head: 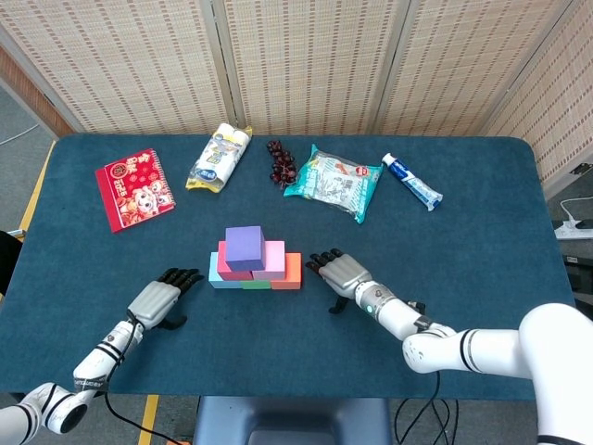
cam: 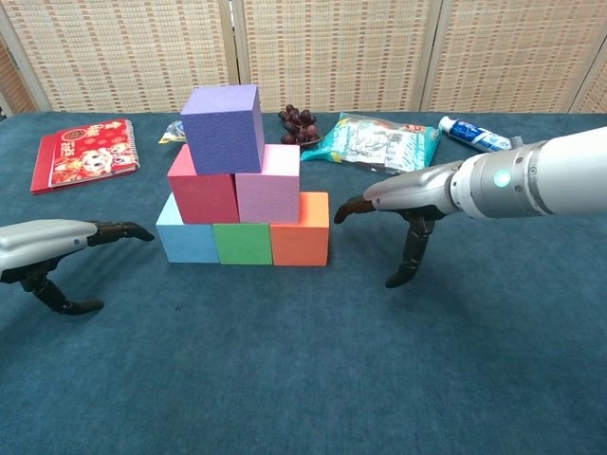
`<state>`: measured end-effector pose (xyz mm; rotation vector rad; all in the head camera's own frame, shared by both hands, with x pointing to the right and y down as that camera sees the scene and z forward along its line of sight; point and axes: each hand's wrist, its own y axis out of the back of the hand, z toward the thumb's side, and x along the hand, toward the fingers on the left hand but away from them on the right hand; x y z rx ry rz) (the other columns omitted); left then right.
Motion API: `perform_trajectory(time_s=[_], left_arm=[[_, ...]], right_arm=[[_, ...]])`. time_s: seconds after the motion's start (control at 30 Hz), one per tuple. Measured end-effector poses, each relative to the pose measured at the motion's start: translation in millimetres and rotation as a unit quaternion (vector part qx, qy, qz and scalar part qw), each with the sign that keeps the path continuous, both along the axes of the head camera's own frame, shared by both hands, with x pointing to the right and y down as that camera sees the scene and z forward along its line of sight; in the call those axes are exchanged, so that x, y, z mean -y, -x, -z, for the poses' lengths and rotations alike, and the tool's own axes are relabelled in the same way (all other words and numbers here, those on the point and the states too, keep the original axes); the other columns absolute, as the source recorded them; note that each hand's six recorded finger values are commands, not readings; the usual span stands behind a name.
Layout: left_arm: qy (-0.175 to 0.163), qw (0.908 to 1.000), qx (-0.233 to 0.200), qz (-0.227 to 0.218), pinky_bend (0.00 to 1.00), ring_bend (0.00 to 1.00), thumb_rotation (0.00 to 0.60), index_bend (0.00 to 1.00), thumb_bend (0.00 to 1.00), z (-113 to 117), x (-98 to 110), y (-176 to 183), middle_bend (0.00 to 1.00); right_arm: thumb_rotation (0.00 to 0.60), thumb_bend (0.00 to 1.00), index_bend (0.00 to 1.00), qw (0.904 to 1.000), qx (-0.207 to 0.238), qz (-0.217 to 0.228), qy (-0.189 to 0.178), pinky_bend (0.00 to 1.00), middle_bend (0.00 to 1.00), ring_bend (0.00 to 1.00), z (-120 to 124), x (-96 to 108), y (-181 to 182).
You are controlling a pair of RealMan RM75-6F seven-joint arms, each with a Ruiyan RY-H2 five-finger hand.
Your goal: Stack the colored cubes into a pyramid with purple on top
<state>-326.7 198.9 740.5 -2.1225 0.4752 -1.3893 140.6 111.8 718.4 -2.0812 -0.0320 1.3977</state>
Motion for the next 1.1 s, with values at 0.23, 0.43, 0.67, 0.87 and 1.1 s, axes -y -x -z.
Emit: perform_trajectory(time_s=[0.23,0.43,0.67,0.87,1.1], left_arm=[[0.000,1.0000,-0.003,-0.006,0.01,0.00,0.600,0.06,0.34,0.1,1.3,-5.3,0.00],[0.004,0.9999,-0.009,-0.009,0.01,0.00,0.600,0.06,0.34,1.4,1.6,-10.0,0.00],[0.009,0.9998,-0.012,-0.013,0.01,0.00,0.600,0.06,0.34,1.0,2.2,-13.7,0.00],[0.009,0.9998,-0.009,-0.012,0.01,0.00,0.600,0.06,0.34,1.1,2.1,-11.7,0.00],[-0.012,0.9998,-0.016,0.008,0.01,0.00,0.600,0.07,0.34,16.5,5.8,1.0,0.00]], right_arm=[[0.600,0.30,0.00,0.9999,0.012,-0.006,0.000,0.00,0.00,0.00,-0.9,1.1,6.5],[0.600,0.30,0.00,0.9998,0.019,-0.008,0.000,0.00,0.00,0.00,-1.8,1.1,10.8],[0.600,0.30,0.00,0.9998,0.019,-0.006,0.002,0.00,0.00,0.00,-2.7,0.2,11.9],[0.600,0.30,0.00,0.9999,0.015,-0.006,0.000,0.00,0.00,0.00,-1.1,0.9,7.4],[0.600,0.30,0.00,0.9996,0.018,-0.018,-0.010,0.00,0.00,0.00,22.9,11.1,-7.9]])
